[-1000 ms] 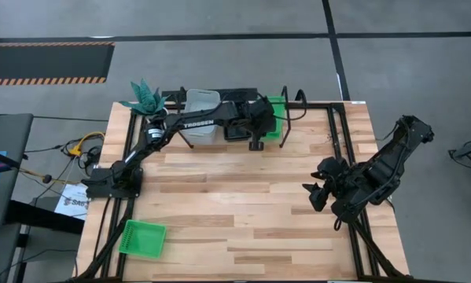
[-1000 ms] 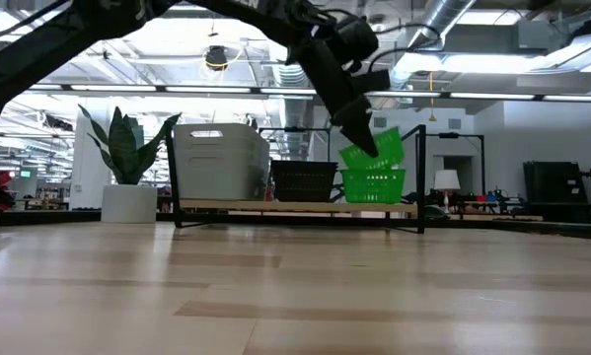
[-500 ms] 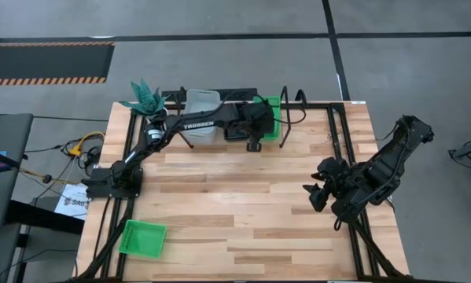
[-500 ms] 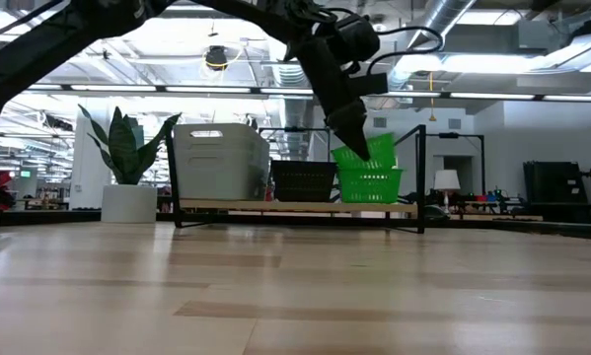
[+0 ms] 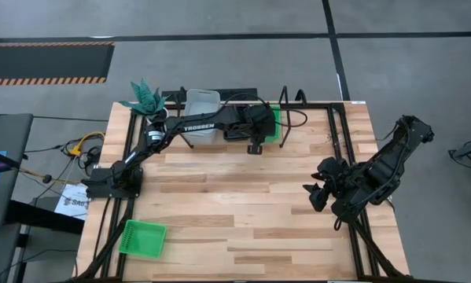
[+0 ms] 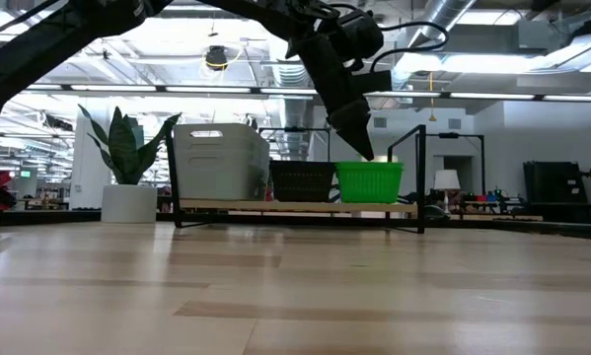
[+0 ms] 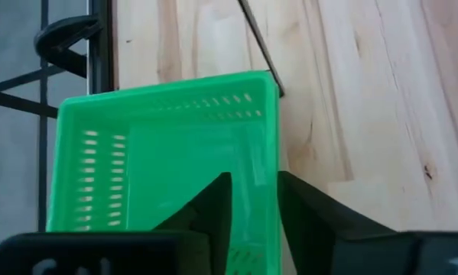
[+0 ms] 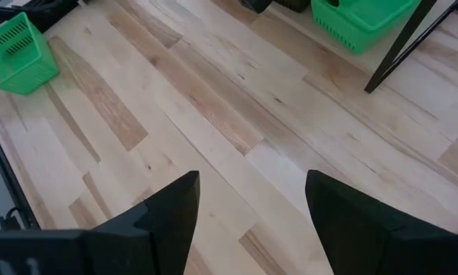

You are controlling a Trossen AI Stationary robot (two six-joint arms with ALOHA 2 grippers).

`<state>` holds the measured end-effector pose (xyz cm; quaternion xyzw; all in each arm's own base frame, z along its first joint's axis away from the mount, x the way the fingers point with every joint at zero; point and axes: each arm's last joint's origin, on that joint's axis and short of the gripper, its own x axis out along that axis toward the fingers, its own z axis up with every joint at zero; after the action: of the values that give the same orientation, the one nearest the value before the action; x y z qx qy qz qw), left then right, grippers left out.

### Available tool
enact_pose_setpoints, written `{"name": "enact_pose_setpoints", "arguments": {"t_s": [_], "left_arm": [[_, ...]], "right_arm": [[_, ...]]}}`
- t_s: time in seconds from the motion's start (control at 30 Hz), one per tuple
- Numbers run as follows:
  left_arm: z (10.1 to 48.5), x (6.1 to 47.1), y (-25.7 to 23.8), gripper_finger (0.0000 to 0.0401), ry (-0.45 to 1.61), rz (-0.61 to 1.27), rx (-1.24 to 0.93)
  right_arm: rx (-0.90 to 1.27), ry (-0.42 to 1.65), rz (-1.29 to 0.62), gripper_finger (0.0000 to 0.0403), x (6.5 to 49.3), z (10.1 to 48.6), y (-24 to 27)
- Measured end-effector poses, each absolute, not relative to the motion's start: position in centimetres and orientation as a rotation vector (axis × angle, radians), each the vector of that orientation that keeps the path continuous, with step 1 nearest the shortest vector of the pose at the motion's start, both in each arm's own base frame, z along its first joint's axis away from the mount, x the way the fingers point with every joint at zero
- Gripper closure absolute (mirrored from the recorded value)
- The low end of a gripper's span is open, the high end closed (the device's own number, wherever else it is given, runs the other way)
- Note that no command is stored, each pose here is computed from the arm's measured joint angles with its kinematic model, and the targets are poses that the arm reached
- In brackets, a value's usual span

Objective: Stack baskets on shelf by color
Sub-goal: Stack the right green bin on top of the green bin on the shelf, then stack the green bin on top of the green bin on the shelf

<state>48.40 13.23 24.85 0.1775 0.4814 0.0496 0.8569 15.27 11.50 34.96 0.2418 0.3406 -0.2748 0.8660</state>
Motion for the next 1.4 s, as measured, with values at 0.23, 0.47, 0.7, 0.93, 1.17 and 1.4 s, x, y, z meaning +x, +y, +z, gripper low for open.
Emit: {"name": "enact_pose_setpoints", "arguments": {"t_s": [0.23, 0.47, 0.7, 0.93, 1.17, 1.4], "left_arm": [[26.3, 48.4, 12.1, 0.0271, 1.007, 0.11, 0.352], [31.6, 44.8, 9.0, 0.0263, 1.119, 0.204, 0.061], [33.6, 40.2, 3.4, 0.0264, 1.35, 0.427, -0.224], [34.5, 37.3, -6.4, 0.0264, 1.302, 0.47, -0.233], [32.7, 34.2, -15.6, 0.0264, 1.285, 0.574, -0.378], [29.3, 31.2, -20.4, 0.0264, 1.39, 0.757, -0.584]], "right_arm": [[0.507, 0.713, -0.576, 0.0139, 15.3, 35.0, 11.5], [0.507, 0.713, -0.576, 0.0139, 15.3, 35.0, 11.5], [0.509, 0.71, -0.574, 0.0139, 15.3, 35.0, 11.5], [0.508, 0.707, -0.561, 0.0139, 15.4, 35.0, 11.6], [0.501, 0.701, -0.532, 0.0139, 15.6, 35.1, 11.8], [0.501, 0.702, -0.53, 0.0139, 15.6, 35.1, 11.8]]}}
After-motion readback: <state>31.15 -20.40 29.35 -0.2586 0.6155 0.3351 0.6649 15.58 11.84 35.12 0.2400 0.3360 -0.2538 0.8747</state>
